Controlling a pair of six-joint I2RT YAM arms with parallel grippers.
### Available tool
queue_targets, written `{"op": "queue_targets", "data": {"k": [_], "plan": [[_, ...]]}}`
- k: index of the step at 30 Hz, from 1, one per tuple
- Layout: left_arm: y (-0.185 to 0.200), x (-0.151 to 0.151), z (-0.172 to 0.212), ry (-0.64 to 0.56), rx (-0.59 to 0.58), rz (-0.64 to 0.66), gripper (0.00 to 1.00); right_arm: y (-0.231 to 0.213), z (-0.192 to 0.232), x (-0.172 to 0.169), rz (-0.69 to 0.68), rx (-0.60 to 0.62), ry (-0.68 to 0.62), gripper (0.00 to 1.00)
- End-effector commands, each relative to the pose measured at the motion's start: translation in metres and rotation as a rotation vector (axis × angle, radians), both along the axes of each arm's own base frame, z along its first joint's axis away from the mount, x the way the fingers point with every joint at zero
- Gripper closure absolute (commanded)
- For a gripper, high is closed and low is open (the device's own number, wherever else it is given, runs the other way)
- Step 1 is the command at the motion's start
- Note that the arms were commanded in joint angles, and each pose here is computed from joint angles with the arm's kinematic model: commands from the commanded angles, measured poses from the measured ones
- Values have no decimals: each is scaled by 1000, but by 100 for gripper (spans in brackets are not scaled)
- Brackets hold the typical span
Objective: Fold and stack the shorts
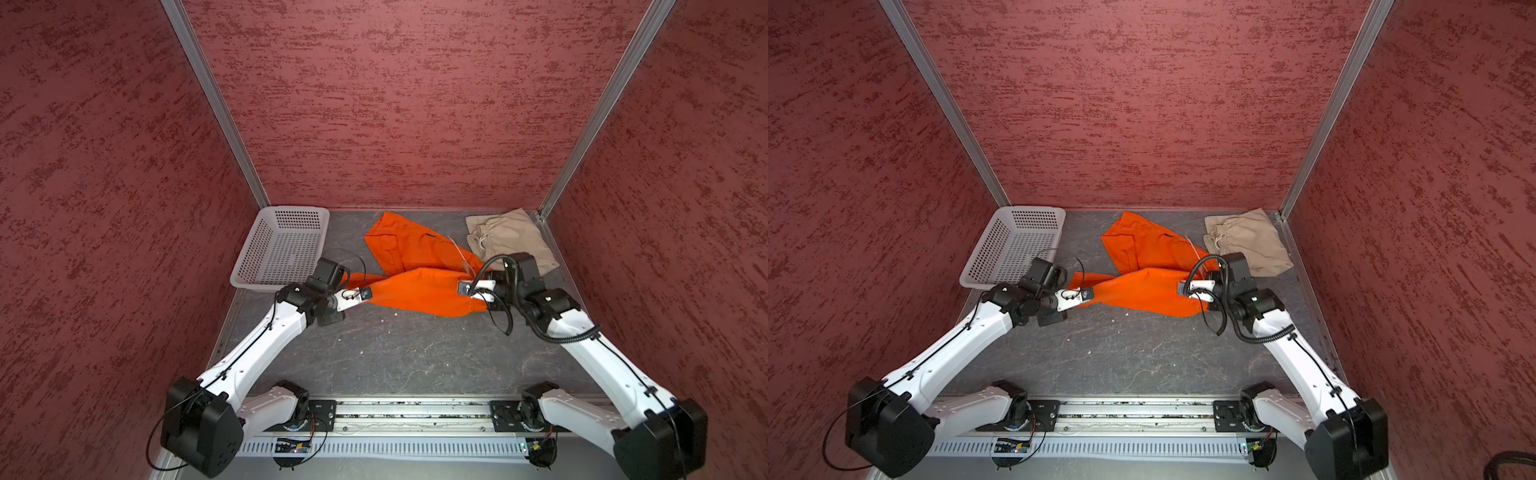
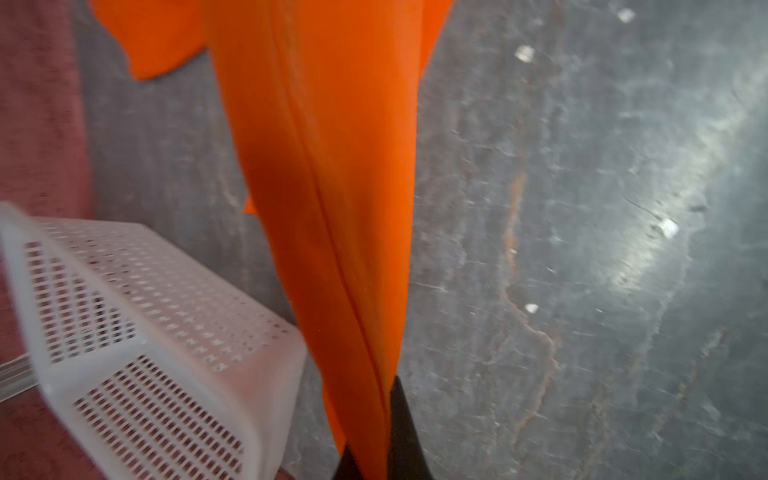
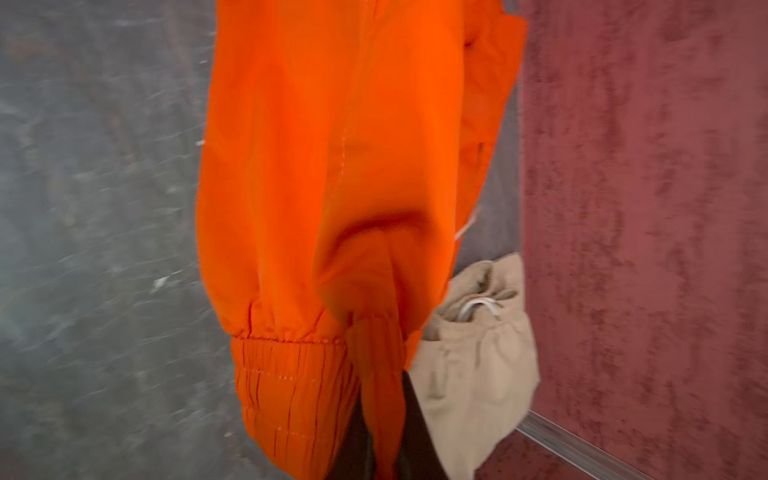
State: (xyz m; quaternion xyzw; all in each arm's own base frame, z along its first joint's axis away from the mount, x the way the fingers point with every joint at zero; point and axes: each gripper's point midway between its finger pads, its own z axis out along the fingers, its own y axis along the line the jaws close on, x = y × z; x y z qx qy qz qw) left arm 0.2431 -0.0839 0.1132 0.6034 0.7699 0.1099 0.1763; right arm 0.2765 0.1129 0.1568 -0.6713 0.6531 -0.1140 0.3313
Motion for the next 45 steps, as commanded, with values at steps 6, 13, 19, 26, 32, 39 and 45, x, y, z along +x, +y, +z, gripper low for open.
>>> {"op": "queue_targets", "data": {"k": [6, 13, 19, 26, 32, 39, 45], "plan": [[10, -67, -55, 171, 61, -141, 89, -12, -81, -103, 142, -93, 268, 98], [14, -95, -48, 238, 64, -176, 42, -16, -77, -155, 234, -83, 380, 55], [-9, -90, -1, 191, -103, -99, 33, 10, -12, -150, 183, 111, 384, 46], [-66, -17, 66, 8, -481, 179, 33, 37, 10, -110, 122, 233, 348, 48], [-106, 45, 72, 122, -733, 629, 39, 46, -39, -87, 63, 168, 383, 51], [-113, 66, -17, 273, -720, 988, 45, 42, -105, -92, 57, 6, 438, 51], [-96, 56, -78, 361, -654, 1180, 45, 28, -128, -105, 69, -121, 512, 51]]}}
